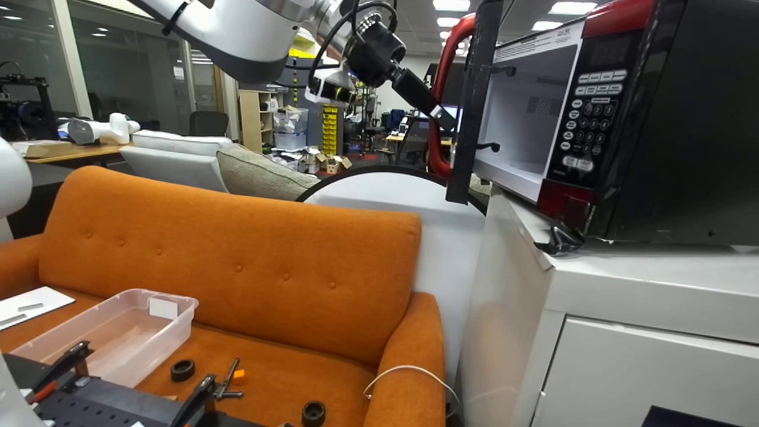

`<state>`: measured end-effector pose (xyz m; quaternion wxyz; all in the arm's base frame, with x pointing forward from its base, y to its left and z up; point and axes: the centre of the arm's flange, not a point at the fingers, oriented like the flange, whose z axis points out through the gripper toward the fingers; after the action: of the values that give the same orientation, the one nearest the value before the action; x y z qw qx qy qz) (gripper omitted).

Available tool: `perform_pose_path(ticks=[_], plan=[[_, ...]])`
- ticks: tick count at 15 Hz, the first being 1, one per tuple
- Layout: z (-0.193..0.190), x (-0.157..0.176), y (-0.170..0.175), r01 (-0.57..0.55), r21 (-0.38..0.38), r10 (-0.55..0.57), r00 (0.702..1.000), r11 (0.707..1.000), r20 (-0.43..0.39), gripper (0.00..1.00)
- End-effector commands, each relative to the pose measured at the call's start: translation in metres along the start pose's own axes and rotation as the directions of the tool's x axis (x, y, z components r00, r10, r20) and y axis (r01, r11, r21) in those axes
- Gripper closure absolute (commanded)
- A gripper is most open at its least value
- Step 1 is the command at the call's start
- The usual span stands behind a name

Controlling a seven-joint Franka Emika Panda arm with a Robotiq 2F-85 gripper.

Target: Close the microwave

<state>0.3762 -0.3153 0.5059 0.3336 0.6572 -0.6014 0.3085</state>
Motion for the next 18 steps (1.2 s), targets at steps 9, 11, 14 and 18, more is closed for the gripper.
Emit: perform_pose_path(ticks=[9, 11, 14, 18], plan=[[0.042, 0.070, -0.047, -0.233, -0.216, 0.251, 0.966, 0.948, 0.057, 0.93], [0.048, 0.080, -0.053, -0.266, -0.243, 0.289, 0.955, 0.933, 0.063, 0.93], [0.051, 0.100, -0.062, -0.312, -0.266, 0.337, 0.940, 0.912, 0.053, 0.93], [0.056, 0.116, -0.075, -0.356, -0.298, 0.383, 0.923, 0.886, 0.038, 0.93]])
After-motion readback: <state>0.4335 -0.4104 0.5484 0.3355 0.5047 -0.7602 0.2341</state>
